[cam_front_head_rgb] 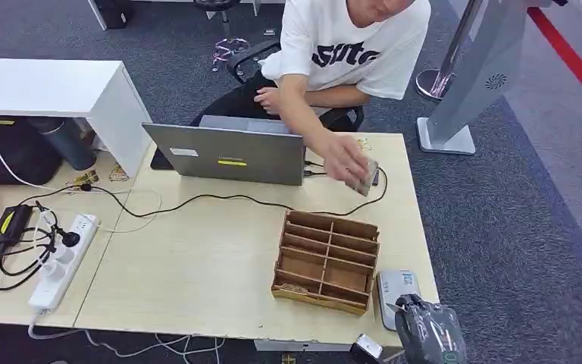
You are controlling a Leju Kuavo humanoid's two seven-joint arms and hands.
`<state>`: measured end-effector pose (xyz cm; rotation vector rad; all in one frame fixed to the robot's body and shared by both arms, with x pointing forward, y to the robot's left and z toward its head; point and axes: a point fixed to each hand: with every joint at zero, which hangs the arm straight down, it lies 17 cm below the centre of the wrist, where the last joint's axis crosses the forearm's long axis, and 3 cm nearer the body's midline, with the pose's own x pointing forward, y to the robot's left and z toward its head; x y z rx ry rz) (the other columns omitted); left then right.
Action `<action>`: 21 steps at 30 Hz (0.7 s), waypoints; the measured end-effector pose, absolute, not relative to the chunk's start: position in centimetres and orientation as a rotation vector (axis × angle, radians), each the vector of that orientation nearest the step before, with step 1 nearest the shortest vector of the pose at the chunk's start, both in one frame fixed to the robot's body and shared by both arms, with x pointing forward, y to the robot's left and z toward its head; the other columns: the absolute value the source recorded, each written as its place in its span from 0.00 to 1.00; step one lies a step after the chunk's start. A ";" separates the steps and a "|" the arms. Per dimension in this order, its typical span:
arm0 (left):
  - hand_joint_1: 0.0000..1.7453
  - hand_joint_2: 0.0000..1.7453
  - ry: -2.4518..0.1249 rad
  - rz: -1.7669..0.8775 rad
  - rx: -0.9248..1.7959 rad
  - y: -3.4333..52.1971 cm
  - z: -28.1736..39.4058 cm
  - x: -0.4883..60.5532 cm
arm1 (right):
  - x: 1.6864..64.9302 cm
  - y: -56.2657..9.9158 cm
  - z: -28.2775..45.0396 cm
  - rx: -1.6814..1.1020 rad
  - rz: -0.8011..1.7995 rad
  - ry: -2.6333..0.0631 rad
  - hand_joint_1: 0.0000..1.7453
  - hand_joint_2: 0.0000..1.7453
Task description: Pass the card to the sensor for recognition and then transmit it.
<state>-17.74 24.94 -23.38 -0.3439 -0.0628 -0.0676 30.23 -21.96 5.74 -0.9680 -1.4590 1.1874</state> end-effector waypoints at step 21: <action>0.00 1.00 -0.062 -0.066 -0.341 25.0 -23.5 -17.6 | 30.6 -22.0 6.6 -1.047 1.182 -1.486 1.00 1.00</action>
